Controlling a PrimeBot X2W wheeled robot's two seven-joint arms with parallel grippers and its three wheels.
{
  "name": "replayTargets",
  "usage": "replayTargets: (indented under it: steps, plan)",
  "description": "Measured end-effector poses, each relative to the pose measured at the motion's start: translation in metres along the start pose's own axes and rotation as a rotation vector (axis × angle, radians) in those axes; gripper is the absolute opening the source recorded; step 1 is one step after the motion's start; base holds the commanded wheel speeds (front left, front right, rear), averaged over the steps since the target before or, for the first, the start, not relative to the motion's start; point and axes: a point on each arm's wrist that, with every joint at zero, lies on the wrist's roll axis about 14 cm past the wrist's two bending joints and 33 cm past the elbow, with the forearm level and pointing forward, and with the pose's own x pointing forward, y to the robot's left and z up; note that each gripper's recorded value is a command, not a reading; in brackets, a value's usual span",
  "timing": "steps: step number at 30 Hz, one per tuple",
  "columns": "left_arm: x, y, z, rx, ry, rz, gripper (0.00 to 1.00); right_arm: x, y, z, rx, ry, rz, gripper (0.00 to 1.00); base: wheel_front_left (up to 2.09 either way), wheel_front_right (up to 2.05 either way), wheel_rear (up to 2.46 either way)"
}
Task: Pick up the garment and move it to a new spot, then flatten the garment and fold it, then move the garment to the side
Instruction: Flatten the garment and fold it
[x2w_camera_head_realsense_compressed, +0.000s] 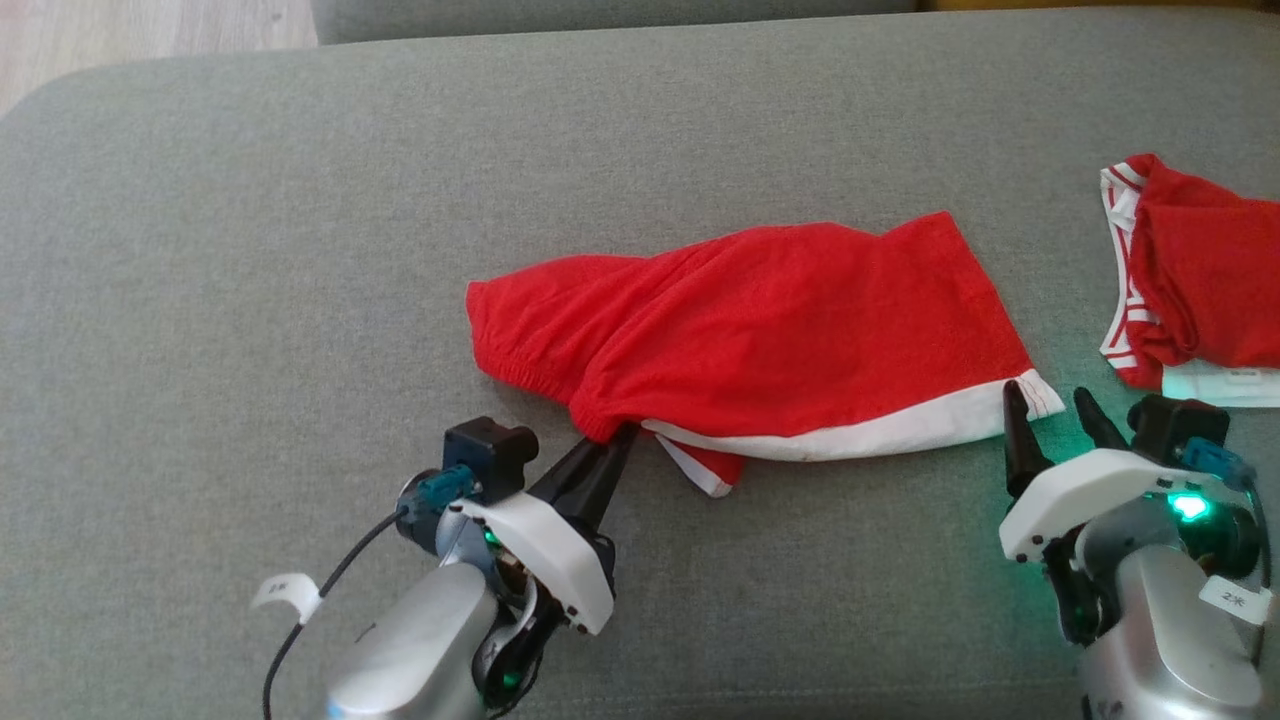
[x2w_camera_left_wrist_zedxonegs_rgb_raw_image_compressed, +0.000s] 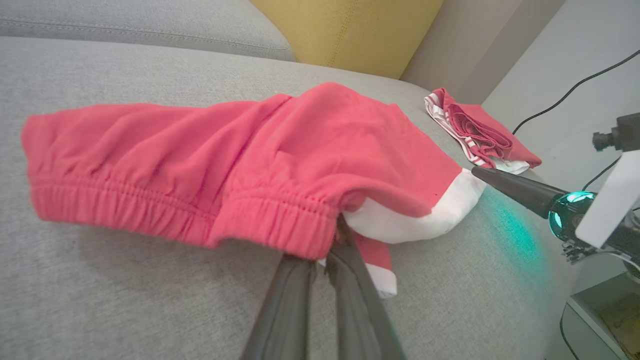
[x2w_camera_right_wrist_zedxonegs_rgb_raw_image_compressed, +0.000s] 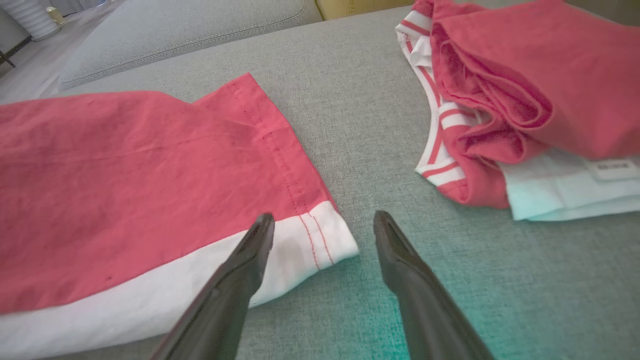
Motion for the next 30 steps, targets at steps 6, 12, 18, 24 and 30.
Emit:
replayTargets:
  steps: [6, 12, 18, 24, 30]
  plan:
    - [0.000, 0.000, -0.001, -0.002, 0.003, 0.000, 0.00, 0.003, 0.002, -0.007, 0.001, 0.025, 0.004, 1.00, 0.00, 0.00, 0.00]
    - [0.000, 0.003, -0.005, -0.005, 0.013, 0.007, 0.00, 0.006, 0.003, -0.014, -0.002, 0.043, 0.008, 0.79, 0.00, 0.00, 0.00]
    - [-0.001, 0.005, -0.005, 0.004, 0.015, 0.010, 0.00, 0.011, 0.009, -0.001, -0.013, 0.009, 0.023, 0.00, 0.00, 0.00, 0.00]
    - [-0.005, 0.004, 0.005, 0.030, -0.004, 0.006, 0.00, 0.004, 0.010, 0.017, -0.060, -0.059, 0.043, 0.00, 0.00, 0.00, 0.00]
    - [-0.012, 0.001, 0.028, 0.086, -0.029, -0.017, 0.00, -0.013, 0.018, 0.077, -0.077, -0.243, 0.097, 0.00, 0.00, 0.00, 0.00]
